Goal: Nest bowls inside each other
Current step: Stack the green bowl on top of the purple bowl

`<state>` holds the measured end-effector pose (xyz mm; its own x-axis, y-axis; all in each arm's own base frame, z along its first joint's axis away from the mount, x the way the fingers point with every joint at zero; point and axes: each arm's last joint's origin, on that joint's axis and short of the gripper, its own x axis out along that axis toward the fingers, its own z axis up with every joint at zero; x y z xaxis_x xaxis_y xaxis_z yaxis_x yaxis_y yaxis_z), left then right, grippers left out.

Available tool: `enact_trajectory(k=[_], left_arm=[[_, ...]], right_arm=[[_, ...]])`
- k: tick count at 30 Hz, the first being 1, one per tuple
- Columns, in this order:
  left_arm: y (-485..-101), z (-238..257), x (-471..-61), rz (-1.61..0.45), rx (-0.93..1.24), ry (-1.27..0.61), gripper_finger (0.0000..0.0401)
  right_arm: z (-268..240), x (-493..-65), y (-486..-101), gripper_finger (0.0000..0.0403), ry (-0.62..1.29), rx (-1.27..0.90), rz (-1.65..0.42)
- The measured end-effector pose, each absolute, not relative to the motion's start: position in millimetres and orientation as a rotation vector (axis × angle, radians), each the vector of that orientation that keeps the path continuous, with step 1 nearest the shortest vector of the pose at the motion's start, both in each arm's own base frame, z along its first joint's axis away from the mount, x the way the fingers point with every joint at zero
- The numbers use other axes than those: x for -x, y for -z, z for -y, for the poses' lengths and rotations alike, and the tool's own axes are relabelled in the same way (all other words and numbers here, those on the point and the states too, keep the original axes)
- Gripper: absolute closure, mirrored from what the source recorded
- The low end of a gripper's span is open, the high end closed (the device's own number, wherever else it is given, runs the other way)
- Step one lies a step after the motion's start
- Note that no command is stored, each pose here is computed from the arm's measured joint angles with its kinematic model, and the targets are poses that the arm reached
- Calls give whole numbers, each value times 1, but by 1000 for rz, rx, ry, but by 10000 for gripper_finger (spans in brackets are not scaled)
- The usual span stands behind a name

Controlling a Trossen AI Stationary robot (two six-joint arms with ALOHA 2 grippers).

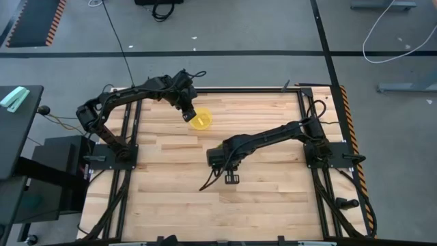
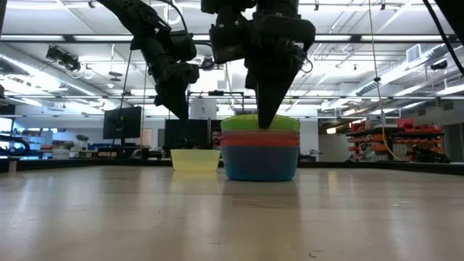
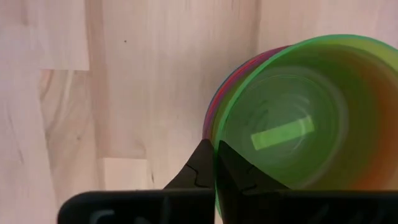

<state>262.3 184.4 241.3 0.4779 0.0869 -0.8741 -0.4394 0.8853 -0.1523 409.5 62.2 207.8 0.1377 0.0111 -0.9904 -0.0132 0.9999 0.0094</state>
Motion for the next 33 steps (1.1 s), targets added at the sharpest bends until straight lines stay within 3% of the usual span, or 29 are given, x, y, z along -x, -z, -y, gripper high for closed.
enact_trajectory(k=[19,33], left_arm=[[-241,-184,-262,-1028,384,-331,291],[-241,-184,-262,-1028,381,-329,291]], right_arm=[[-66,-409,-206,400,56,80,-1426],[-65,-409,-206,322,69,58,-1418]])
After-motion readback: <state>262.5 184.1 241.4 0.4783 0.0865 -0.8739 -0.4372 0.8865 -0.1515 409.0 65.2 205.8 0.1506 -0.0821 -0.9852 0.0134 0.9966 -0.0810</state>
